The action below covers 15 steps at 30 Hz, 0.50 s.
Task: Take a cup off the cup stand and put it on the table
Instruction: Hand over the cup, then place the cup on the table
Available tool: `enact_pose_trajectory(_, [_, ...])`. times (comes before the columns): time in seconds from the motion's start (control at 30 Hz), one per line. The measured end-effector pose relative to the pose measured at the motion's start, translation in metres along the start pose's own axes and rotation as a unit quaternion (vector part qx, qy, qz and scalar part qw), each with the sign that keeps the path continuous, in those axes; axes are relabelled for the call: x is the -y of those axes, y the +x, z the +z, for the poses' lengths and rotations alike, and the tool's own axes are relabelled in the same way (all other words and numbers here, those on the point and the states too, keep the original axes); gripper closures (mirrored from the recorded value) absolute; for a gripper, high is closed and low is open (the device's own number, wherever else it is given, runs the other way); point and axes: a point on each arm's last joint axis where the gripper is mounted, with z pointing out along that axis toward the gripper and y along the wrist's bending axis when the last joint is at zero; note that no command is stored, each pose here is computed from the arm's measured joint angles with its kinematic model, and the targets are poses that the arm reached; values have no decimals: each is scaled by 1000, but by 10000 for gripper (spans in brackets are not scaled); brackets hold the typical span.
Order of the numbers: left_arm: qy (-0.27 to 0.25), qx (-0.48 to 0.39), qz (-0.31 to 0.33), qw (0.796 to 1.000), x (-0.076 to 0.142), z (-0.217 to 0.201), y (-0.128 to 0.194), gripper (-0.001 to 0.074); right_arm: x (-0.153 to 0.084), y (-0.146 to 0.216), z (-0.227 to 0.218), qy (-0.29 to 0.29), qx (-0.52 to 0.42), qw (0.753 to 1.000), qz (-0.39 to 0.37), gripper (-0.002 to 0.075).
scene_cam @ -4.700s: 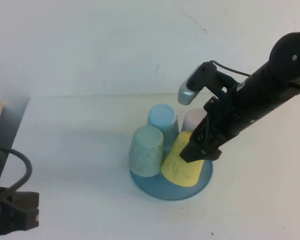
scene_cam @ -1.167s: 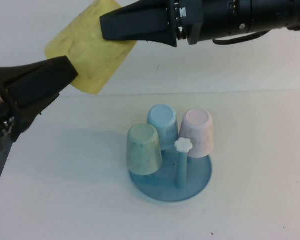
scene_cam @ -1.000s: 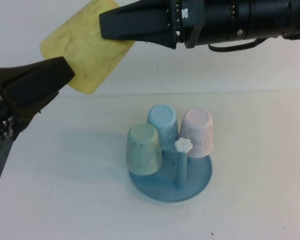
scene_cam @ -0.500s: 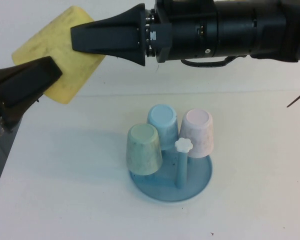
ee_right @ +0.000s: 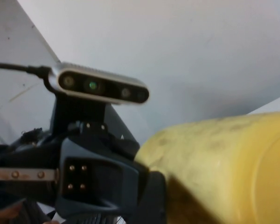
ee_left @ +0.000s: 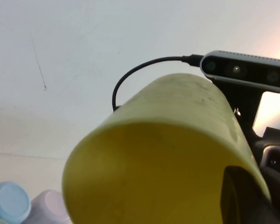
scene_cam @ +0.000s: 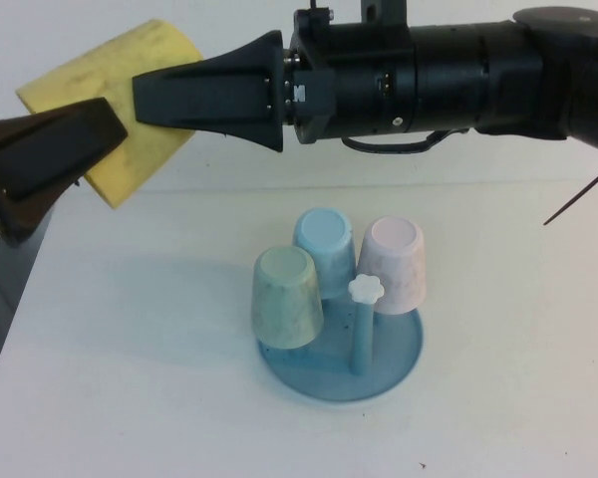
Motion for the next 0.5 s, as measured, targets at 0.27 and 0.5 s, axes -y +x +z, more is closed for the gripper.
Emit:
enact_pose_trajectory(0.27, [-56,-52,86,993,19,-4,-13,726,5,-4,-18,-4,-8,1000,6,42])
enact_pose_trajectory(0.5, [-119,-87,139,979,30,-10,-26,729,15,-20,-57,38,19,999,13,84])
